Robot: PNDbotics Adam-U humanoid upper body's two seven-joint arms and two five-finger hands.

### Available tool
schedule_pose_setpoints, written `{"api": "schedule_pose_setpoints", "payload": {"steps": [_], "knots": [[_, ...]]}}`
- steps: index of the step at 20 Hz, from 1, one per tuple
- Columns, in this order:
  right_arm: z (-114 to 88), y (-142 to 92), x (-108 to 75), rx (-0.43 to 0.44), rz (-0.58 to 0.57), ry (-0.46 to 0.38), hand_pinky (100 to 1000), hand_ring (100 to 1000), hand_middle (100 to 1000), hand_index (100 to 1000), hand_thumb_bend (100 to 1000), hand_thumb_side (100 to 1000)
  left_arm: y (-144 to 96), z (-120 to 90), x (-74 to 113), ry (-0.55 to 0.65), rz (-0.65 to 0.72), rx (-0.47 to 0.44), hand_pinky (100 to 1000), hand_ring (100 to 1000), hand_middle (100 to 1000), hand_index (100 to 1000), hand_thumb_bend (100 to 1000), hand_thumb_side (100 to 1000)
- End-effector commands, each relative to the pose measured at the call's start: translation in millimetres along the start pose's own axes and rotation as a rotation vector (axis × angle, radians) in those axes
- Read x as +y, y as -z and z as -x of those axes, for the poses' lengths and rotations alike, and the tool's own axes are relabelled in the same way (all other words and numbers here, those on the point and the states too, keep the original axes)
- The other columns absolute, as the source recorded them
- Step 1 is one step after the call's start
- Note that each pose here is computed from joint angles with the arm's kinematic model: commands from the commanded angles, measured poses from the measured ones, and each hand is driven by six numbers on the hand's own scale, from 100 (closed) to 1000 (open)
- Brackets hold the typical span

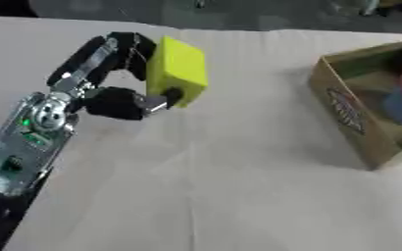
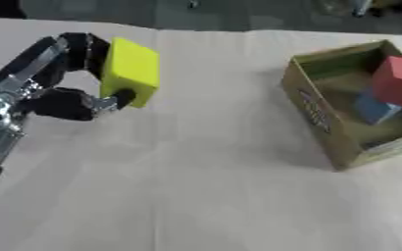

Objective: Pick up the objects with one hand, pass them to the other hand, and then place them into the box on the other side of the table.

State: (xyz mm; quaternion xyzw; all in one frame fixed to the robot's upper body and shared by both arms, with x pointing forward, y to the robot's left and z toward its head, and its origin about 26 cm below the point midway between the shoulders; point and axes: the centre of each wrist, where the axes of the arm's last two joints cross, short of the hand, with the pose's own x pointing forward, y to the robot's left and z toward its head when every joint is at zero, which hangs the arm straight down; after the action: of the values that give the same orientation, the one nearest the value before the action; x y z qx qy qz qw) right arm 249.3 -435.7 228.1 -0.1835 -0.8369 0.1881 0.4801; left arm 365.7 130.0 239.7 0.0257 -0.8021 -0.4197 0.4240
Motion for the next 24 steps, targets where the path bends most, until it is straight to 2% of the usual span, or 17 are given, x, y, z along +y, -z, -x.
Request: {"api": "schedule_pose_setpoints", "payload": {"steps": [1,14,20,24], "knots": [[-11,5,-4.9,-0.032,-0.006,-0.026,1000,846,863,908,100,473,4,-7,-3.4,0.002,0.001,-0.046,597,526,454,521,100,228],[-10,9,-5.4,-0.038,-0.014,-0.021,1000,846,863,907,100,469,12,7,-37.8,-0.033,-0.046,-0.123,596,527,449,504,100,240],[-11,10,-5.0,-0.044,-0.017,-0.023,1000,846,863,907,100,465,13,13,-44.7,-0.028,-0.066,-0.150,591,524,444,499,100,241],[-20,13,-2.5,-0.085,-0.035,-0.051,1000,852,867,908,100,433,12,15,-45.1,-0.009,-0.087,-0.170,589,523,440,491,100,225]]}}
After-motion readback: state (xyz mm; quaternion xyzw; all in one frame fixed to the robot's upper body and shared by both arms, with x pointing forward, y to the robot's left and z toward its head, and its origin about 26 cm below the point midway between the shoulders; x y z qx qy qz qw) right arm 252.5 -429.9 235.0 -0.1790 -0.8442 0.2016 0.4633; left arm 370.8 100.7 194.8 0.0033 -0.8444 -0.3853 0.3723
